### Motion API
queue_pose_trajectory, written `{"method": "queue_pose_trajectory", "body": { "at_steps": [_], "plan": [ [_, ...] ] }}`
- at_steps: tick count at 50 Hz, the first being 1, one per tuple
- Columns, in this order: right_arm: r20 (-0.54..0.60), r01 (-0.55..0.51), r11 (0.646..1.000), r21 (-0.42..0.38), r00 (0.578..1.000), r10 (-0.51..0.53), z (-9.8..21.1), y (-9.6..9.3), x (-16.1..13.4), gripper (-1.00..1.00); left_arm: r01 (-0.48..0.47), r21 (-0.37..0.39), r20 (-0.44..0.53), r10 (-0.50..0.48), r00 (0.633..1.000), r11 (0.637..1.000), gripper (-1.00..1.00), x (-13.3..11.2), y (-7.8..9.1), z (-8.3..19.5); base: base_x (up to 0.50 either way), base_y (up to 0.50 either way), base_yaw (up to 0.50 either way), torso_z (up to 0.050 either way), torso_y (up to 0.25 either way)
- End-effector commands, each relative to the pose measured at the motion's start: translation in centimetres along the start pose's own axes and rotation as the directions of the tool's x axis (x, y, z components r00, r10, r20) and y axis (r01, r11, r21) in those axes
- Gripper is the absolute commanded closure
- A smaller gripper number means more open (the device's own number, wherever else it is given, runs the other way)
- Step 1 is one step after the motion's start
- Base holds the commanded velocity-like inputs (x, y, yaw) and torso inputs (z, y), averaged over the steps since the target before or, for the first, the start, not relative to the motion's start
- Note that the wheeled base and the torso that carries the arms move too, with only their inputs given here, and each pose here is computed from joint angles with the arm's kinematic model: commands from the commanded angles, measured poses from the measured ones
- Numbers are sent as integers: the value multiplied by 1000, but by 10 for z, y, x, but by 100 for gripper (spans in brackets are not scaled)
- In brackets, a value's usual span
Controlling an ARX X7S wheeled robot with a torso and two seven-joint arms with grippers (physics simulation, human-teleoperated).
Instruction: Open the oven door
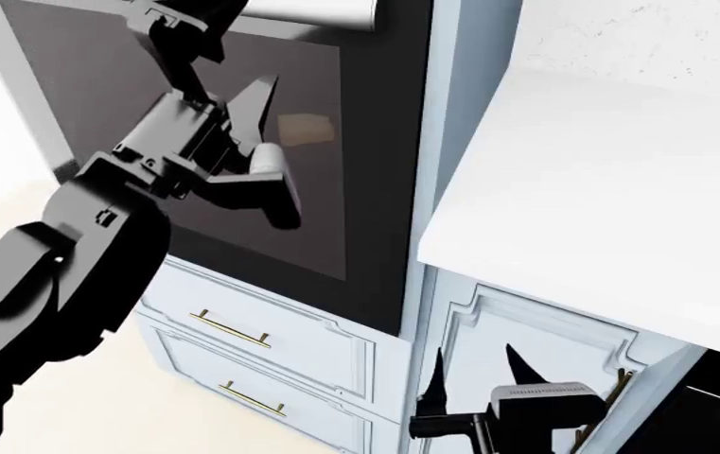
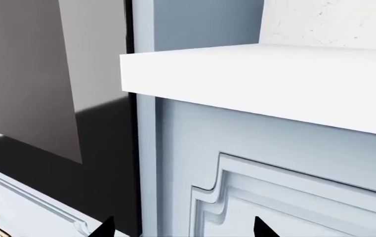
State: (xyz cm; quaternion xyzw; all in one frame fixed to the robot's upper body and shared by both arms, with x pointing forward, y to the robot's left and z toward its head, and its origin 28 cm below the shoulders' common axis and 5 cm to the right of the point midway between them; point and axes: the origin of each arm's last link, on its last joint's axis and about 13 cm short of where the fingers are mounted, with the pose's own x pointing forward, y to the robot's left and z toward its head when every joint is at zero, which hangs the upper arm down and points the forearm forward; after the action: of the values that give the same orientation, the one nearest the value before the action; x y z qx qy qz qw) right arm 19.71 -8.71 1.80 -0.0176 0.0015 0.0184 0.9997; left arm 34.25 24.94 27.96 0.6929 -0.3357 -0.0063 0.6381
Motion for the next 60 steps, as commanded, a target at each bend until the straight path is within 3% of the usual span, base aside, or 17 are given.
{"method": "queue_pose_trajectory", "body": {
  "at_steps": [1,32,60],
  "plan": [
    [0,0,1000,-1,1000,0,0,0,0,-100,5,-12,-12,-5,1000,1000,-100,4,-2,-2,0,0,0,0,0],
    [-2,-2,1000,1,1000,2,0,1,-1,-100,7,-12,-42,-7,999,1000,-100,15,-3,-7,0,0,0,0,0],
    [-3,-1,1000,-1,1000,1,-2,1,-1,-100,13,-32,-68,-15,998,999,-100,41,-18,-10,0,0,0,0,0]
  ]
}}
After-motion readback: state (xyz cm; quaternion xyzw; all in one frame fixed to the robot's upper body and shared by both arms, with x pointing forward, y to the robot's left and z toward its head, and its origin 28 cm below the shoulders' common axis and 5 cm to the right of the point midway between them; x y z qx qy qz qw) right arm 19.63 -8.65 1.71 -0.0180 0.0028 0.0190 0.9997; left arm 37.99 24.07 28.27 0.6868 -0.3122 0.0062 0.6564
